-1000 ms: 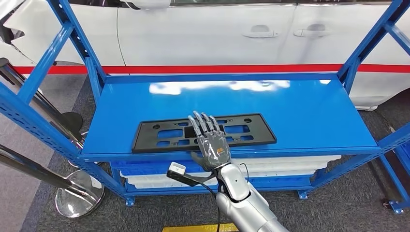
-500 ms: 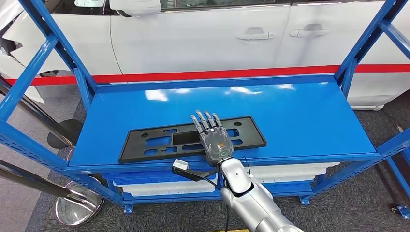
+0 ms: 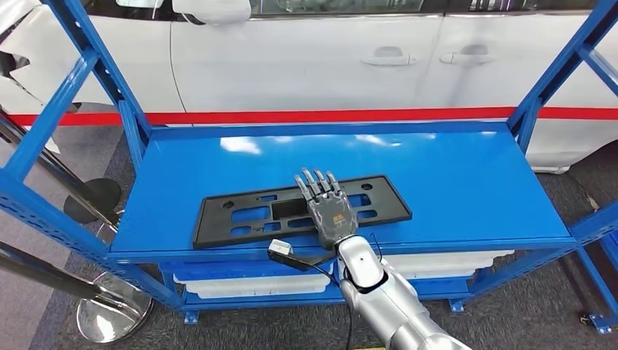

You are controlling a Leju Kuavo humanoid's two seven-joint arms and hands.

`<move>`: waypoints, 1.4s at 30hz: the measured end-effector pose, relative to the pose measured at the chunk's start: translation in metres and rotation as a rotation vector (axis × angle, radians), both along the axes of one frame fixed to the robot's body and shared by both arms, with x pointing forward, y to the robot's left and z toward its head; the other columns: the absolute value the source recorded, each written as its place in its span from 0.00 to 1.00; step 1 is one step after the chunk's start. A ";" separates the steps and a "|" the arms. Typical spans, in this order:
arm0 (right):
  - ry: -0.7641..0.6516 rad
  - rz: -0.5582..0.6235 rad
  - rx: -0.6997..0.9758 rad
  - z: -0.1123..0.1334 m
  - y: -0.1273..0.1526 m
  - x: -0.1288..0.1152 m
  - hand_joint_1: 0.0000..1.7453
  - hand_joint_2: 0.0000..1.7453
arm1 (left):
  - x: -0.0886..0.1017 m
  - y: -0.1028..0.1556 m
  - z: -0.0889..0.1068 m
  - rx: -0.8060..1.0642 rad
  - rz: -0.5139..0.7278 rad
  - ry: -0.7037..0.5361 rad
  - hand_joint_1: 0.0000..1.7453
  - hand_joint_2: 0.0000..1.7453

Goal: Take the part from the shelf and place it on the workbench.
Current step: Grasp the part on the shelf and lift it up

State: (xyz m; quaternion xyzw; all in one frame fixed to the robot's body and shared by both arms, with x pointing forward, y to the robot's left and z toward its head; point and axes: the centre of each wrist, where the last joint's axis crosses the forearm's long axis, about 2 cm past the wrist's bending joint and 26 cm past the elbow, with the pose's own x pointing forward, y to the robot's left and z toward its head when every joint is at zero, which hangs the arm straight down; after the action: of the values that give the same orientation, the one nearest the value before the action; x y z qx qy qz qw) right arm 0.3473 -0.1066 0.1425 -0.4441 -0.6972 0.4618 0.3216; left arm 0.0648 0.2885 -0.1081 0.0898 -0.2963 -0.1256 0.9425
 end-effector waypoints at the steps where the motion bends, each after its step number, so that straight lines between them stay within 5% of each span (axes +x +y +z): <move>1: 0.004 -0.002 -0.005 -0.002 -0.001 0.000 0.37 1.00 | 0.000 0.000 0.000 0.000 0.000 0.000 0.00 0.00; 3: 0.019 -0.005 -0.015 -0.005 -0.004 0.000 0.87 1.00 | 0.000 0.000 0.000 0.000 -0.001 0.001 0.00 0.00; 4: 0.028 -0.005 -0.018 -0.006 -0.005 0.000 0.99 1.00 | -0.001 0.000 0.000 0.000 -0.001 0.001 0.00 0.00; 36: 0.111 0.022 0.000 -0.016 -0.010 -0.001 0.99 1.00 | -0.005 -0.005 -0.001 -0.016 0.012 0.003 0.00 0.00; 42: 0.075 0.192 0.326 -0.003 -0.002 -0.020 1.00 1.00 | -0.011 -0.006 -0.001 -0.023 0.049 -0.011 0.00 0.00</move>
State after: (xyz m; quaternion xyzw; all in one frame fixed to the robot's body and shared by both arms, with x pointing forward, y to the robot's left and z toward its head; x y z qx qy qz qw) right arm 0.3273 -0.1089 0.1391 -0.3000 -0.7895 0.3876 0.3694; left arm 0.0542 0.2826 -0.1095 0.0870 -0.3006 -0.0985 0.9446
